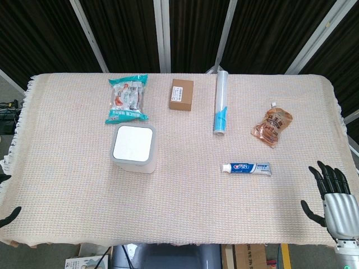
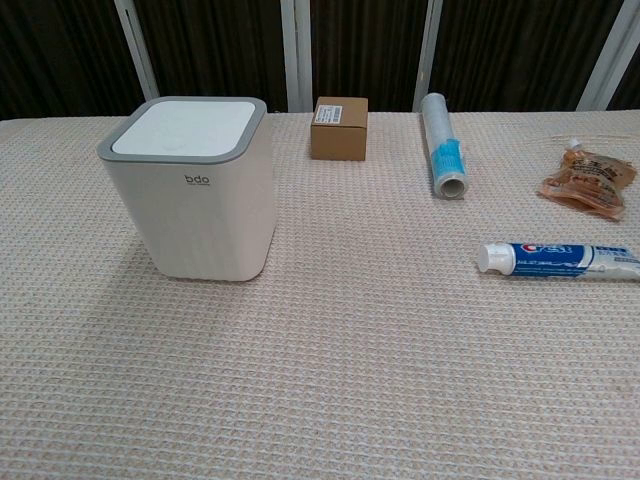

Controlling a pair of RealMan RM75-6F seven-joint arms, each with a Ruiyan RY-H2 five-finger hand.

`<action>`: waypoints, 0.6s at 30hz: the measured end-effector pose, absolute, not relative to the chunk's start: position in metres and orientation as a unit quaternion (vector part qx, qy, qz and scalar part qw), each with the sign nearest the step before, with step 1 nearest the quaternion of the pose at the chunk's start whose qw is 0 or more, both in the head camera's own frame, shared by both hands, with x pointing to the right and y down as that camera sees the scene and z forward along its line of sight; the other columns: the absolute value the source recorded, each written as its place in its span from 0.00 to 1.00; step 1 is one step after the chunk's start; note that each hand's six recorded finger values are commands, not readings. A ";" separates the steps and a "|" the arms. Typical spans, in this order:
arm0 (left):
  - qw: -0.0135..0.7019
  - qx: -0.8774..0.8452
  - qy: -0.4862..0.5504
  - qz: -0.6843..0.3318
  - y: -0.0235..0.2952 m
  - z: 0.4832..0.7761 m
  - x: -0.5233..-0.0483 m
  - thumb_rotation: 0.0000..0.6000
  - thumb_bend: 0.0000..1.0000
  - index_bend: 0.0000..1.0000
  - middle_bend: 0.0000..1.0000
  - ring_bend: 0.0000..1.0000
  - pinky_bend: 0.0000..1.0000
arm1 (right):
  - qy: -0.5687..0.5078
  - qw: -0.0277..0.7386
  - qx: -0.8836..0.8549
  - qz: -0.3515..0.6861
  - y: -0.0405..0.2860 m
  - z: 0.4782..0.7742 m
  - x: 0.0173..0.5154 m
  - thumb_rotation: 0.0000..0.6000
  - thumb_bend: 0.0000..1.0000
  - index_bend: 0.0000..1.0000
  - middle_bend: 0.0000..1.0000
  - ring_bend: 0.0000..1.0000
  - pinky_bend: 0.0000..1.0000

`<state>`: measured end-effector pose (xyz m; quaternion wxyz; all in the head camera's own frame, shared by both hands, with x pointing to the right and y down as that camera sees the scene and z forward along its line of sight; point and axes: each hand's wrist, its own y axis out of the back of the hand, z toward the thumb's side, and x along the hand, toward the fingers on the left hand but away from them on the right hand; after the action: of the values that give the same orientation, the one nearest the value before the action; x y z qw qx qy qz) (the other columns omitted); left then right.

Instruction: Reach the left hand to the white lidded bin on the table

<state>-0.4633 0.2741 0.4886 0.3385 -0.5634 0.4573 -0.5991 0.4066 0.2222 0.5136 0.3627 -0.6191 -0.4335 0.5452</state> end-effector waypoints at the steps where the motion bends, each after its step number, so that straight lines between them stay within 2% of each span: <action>1: 0.338 -0.564 0.458 -0.599 0.274 0.488 -0.463 1.00 0.27 0.25 0.22 0.08 0.09 | -0.433 0.363 -0.619 0.545 0.222 0.514 0.406 1.00 0.30 0.12 0.01 0.02 0.06; 18: 0.336 -0.565 0.457 -0.599 0.276 0.488 -0.462 1.00 0.27 0.25 0.22 0.08 0.09 | -0.442 0.360 -0.617 0.543 0.222 0.508 0.411 1.00 0.30 0.12 0.01 0.02 0.06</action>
<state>-0.4619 0.2760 0.4882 0.3360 -0.5654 0.4565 -0.5992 0.4106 0.2216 0.5077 0.3597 -0.6166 -0.4425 0.5428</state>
